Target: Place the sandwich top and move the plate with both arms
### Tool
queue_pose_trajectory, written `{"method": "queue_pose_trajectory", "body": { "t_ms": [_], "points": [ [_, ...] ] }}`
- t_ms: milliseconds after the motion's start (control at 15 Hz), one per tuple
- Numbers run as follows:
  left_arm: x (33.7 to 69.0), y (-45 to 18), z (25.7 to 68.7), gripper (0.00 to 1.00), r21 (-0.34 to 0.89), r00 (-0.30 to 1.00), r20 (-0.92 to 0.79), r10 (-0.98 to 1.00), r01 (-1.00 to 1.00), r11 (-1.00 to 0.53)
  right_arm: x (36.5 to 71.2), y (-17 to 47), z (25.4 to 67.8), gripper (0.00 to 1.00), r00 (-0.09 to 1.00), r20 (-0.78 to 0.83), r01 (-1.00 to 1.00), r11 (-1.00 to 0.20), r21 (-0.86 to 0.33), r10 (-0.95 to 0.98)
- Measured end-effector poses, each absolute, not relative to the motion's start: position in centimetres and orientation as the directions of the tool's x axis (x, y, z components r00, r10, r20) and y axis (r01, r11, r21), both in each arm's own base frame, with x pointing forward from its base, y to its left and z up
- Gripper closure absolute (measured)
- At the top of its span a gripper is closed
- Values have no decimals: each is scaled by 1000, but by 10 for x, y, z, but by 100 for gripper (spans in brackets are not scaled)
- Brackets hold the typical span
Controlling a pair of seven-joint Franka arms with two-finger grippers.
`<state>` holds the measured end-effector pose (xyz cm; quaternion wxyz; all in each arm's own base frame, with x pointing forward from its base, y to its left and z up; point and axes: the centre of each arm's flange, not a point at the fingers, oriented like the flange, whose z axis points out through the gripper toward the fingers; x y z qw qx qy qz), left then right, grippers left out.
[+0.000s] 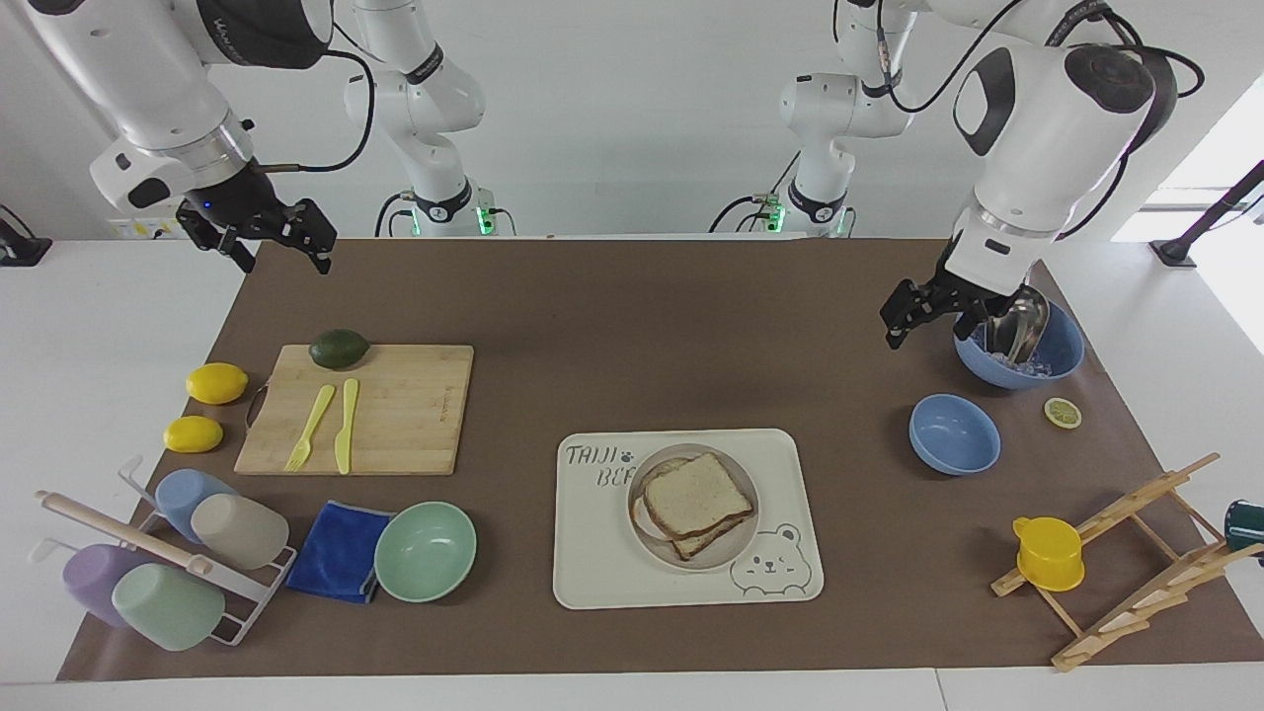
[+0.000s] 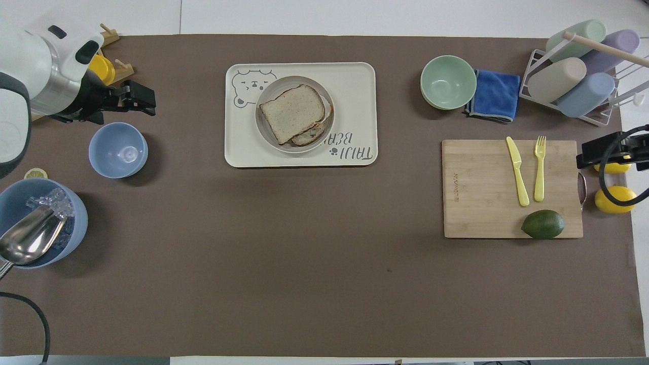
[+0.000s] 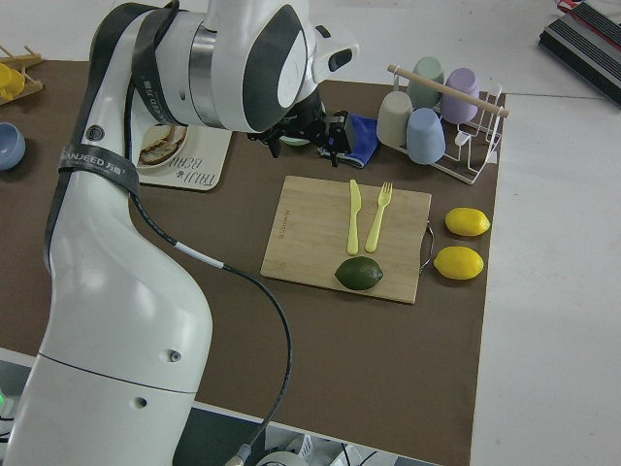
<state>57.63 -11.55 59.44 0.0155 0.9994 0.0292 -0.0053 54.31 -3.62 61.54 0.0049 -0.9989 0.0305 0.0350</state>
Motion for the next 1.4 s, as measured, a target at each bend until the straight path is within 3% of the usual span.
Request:
{"method": "queue_pose_trajectory", "body": {
  "t_ms": [400, 933, 1400],
  "points": [
    [528, -107, 587, 0, 18, 994, -102, -29, -28, -999, 543, -36, 615, 0, 996, -70, -61, -998, -8, -61],
    [528, -105, 614, 0, 28, 997, -46, -69, -68, -997, 543, -36, 615, 0, 996, -70, -61, -998, -8, -61],
    [526, -104, 609, 0, 28, 996, -62, -67, -66, -997, 543, -36, 615, 0, 996, -70, -61, -998, -8, -61]
  ]
}}
